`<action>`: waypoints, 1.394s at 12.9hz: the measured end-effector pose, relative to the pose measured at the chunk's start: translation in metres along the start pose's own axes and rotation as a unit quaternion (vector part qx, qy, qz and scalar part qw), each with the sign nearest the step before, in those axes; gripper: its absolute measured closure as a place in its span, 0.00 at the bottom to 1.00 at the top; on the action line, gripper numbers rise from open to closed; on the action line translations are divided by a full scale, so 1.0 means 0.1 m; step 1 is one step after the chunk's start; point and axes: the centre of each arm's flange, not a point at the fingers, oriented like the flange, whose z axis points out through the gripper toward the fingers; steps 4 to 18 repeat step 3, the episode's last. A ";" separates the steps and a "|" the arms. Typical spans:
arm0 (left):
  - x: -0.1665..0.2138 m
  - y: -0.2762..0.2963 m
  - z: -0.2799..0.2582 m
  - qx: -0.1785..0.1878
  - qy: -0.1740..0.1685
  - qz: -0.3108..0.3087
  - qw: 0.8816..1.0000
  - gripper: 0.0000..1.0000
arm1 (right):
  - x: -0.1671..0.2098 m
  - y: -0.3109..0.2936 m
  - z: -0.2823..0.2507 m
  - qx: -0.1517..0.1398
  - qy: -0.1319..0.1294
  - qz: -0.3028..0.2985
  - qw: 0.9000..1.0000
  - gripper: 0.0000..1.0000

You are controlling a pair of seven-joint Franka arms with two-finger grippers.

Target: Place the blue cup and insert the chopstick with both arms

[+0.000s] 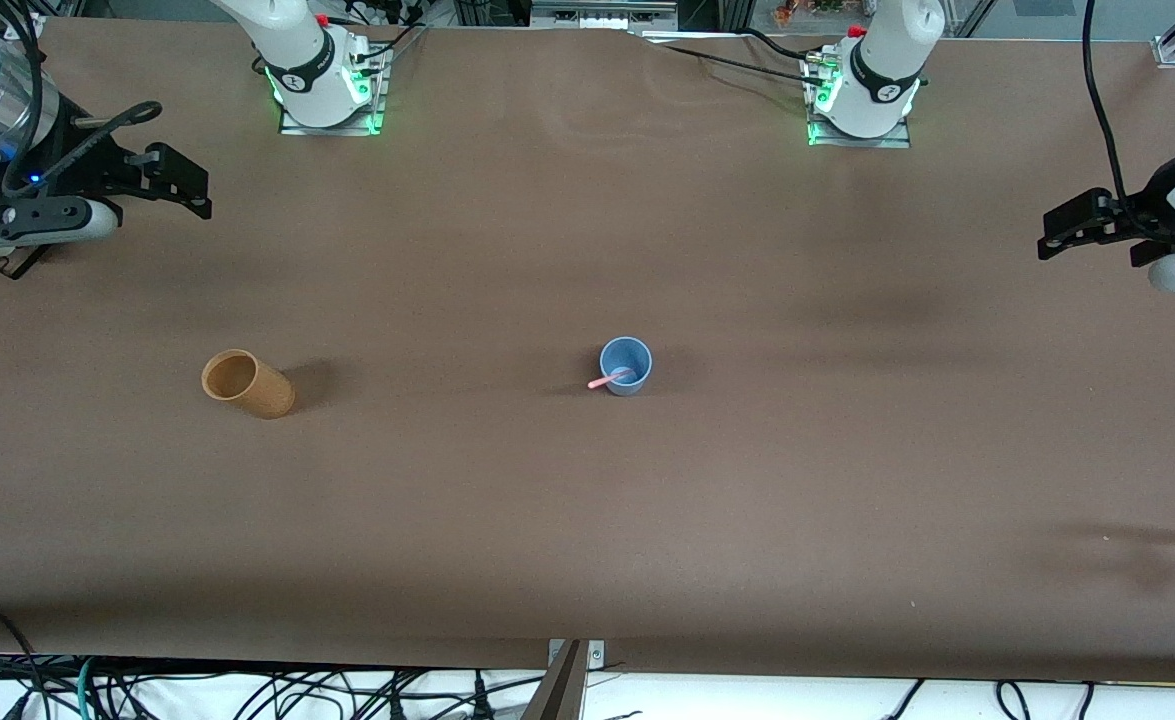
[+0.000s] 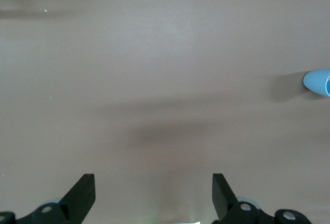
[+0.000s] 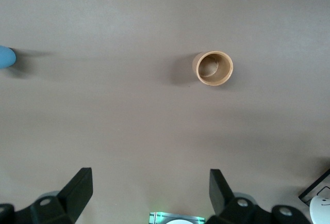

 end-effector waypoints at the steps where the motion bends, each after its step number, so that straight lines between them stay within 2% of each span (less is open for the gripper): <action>1: 0.00 0.00 0.00 0.000 0.000 0.000 1.000 0.00 | 0.03 0.01 0.04 0.000 -0.003 0.001 1.000 0.00; 18: 0.00 0.00 0.00 0.000 0.000 0.000 1.000 0.00 | 0.10 0.06 0.12 -0.001 -0.007 0.005 1.000 0.00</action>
